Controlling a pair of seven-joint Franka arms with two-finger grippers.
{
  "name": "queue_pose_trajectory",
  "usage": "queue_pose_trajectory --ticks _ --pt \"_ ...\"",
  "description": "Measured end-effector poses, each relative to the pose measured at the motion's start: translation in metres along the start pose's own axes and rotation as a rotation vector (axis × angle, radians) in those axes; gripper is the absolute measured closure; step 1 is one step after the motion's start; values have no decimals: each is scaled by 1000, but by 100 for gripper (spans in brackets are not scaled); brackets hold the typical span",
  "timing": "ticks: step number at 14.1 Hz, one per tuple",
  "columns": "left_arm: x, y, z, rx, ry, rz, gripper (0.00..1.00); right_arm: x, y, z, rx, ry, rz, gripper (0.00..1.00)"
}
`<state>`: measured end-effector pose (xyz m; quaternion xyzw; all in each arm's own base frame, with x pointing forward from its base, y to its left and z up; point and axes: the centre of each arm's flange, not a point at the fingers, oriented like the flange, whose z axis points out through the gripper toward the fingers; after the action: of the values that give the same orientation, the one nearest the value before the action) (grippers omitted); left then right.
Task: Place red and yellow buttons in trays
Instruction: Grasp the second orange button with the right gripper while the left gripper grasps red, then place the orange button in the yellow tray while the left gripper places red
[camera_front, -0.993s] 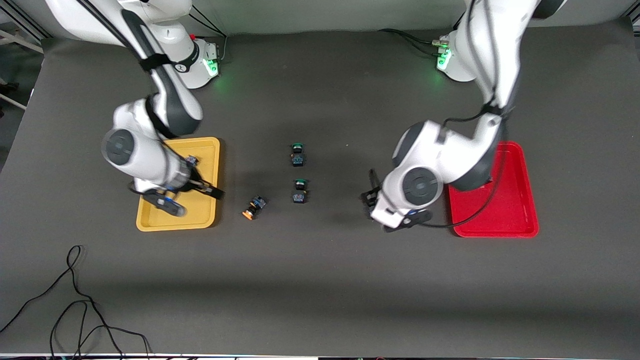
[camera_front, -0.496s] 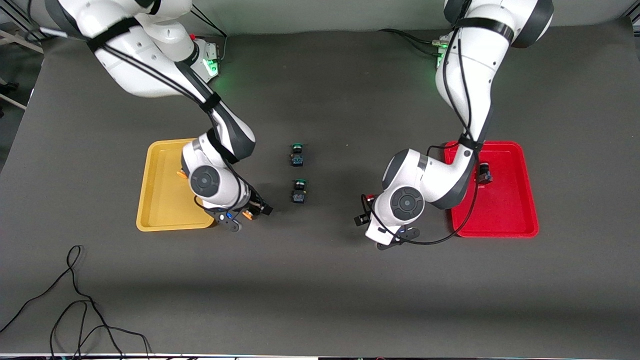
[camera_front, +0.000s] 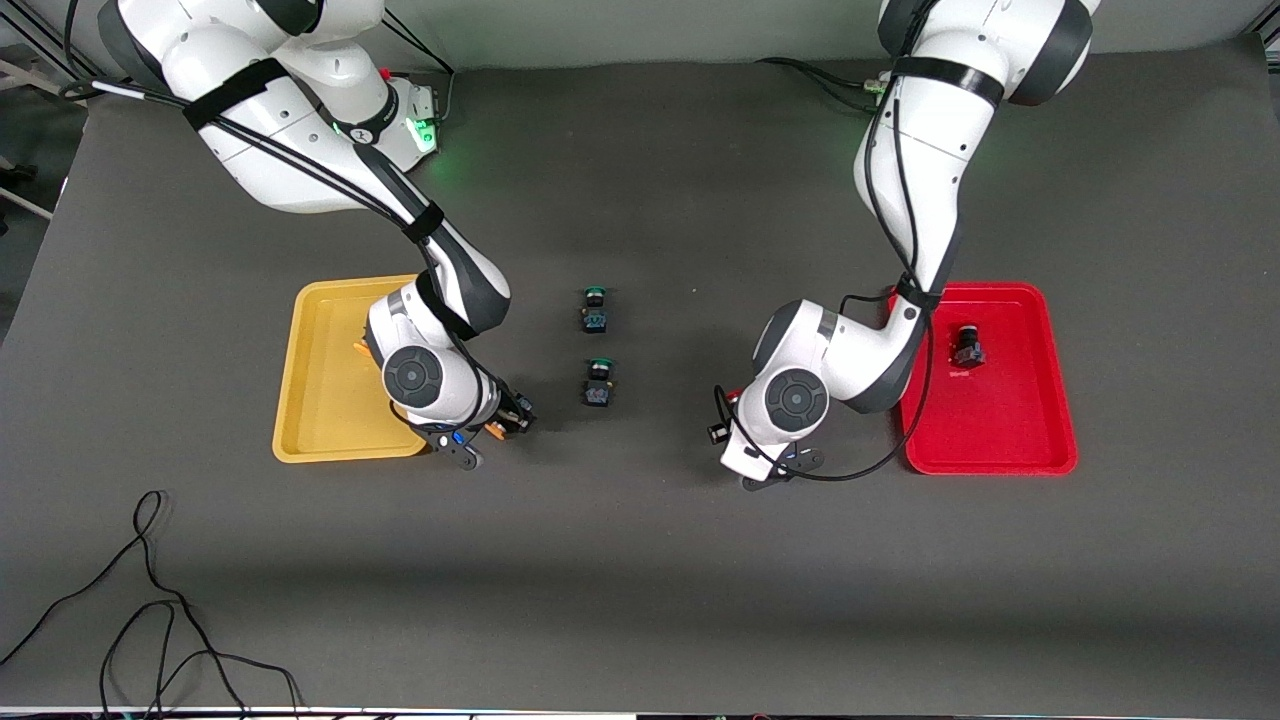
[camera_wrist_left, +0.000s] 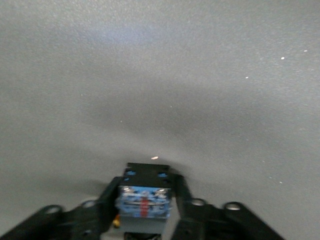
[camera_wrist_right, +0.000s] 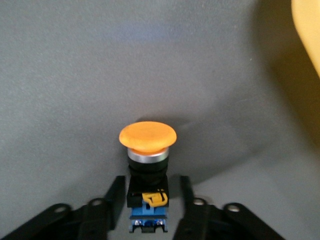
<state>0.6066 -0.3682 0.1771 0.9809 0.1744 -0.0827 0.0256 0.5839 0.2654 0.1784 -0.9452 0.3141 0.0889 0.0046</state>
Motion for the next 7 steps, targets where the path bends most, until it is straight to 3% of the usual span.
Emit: queue_pose_trajectory --ticks 1,4,7 --pt "0 0 1 1 -1 -3 59 1 0 -1 1 1 2 65" --pt "-1 1 -5 -3 2 -19 59 12 8 -20 -25 -5 22 67" --pt "-8 -7 -60 51 -51 -21 59 41 36 -96 -37 16 49 67"
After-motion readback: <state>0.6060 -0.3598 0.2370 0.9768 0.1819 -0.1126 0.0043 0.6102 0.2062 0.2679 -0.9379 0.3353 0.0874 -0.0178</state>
